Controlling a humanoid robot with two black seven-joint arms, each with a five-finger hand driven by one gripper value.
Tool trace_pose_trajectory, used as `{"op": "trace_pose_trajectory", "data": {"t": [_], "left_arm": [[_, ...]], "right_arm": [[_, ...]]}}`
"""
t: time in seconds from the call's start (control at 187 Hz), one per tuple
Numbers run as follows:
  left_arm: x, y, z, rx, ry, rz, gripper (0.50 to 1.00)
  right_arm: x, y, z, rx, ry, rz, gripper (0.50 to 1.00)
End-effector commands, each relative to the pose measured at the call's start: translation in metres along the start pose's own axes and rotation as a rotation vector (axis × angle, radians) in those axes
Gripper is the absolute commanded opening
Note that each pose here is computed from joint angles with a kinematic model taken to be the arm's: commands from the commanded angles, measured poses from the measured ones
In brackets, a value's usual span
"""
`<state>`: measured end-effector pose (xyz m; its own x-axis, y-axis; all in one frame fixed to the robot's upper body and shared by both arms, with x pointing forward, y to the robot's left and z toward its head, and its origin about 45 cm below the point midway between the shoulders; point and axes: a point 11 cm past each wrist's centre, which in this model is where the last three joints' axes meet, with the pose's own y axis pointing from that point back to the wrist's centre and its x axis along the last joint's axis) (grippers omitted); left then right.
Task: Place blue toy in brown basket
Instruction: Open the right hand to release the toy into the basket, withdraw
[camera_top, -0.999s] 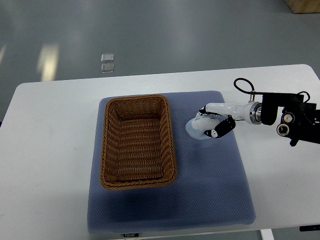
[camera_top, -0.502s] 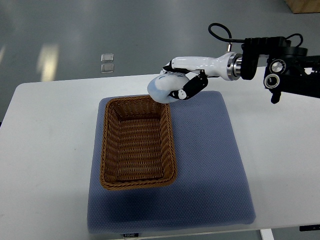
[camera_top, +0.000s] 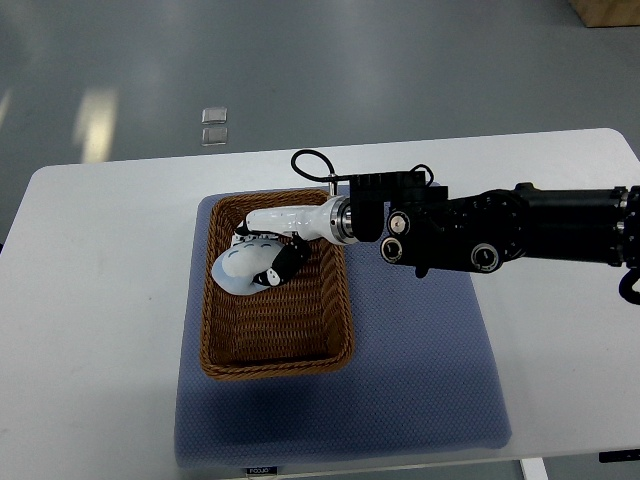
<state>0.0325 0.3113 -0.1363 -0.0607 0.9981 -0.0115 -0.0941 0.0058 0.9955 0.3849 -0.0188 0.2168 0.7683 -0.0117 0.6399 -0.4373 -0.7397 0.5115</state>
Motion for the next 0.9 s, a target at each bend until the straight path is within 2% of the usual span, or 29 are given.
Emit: {"op": "trace_pose_trajectory", "data": {"t": [0.0,0.064,0.112,0.171,0.176,0.187,0.256,0.321,0.492,0.636,0.769,0.892], "left_arm": [[0.000,0.000,0.001,-0.001,0.000,0.000,1.000],[0.000,0.000,0.001,-0.001,-0.002,0.000,1.000],[0.000,0.000,0.001,-0.001,-0.002,0.000,1.000],[0.000,0.000,0.001,-0.001,-0.002,0.001,1.000],[0.000,0.000,0.001,-0.001,-0.002,0.001,1.000],[0.000,0.000,0.001,-0.001,-0.002,0.001,1.000],[0.000,0.000,0.001,-0.001,-0.002,0.001,1.000],[0.000,0.000,0.001,-0.001,-0.002,0.001,1.000],[0.002,0.000,0.001,0.000,-0.002,0.006,1.000],[0.002,0.000,0.000,0.000,-0.003,0.007,1.000],[0.003,0.000,0.000,0.000,-0.003,0.010,1.000],[0.003,0.000,0.000,0.000,-0.003,0.010,1.000]], "right_arm": [[-0.016,-0.009,0.004,-0.003,-0.026,-0.017,0.639],[-0.025,-0.012,0.006,-0.002,-0.039,-0.029,0.646],[-0.030,-0.013,0.010,-0.008,-0.045,-0.030,0.678],[-0.033,-0.015,0.013,-0.014,-0.052,-0.025,0.735],[-0.033,-0.015,0.013,-0.014,-0.053,-0.025,0.752],[-0.033,-0.015,0.013,-0.014,-0.053,-0.025,0.752],[-0.034,-0.016,0.014,-0.018,-0.061,-0.021,0.860],[-0.032,-0.016,0.014,-0.016,-0.065,-0.016,0.895],[-0.017,-0.009,0.018,-0.022,-0.077,0.006,0.905],[0.022,0.008,0.003,0.023,-0.088,0.047,0.911],[0.070,0.034,-0.006,0.055,-0.133,0.099,0.911],[0.098,0.058,0.001,0.070,-0.216,0.151,0.911]]}}
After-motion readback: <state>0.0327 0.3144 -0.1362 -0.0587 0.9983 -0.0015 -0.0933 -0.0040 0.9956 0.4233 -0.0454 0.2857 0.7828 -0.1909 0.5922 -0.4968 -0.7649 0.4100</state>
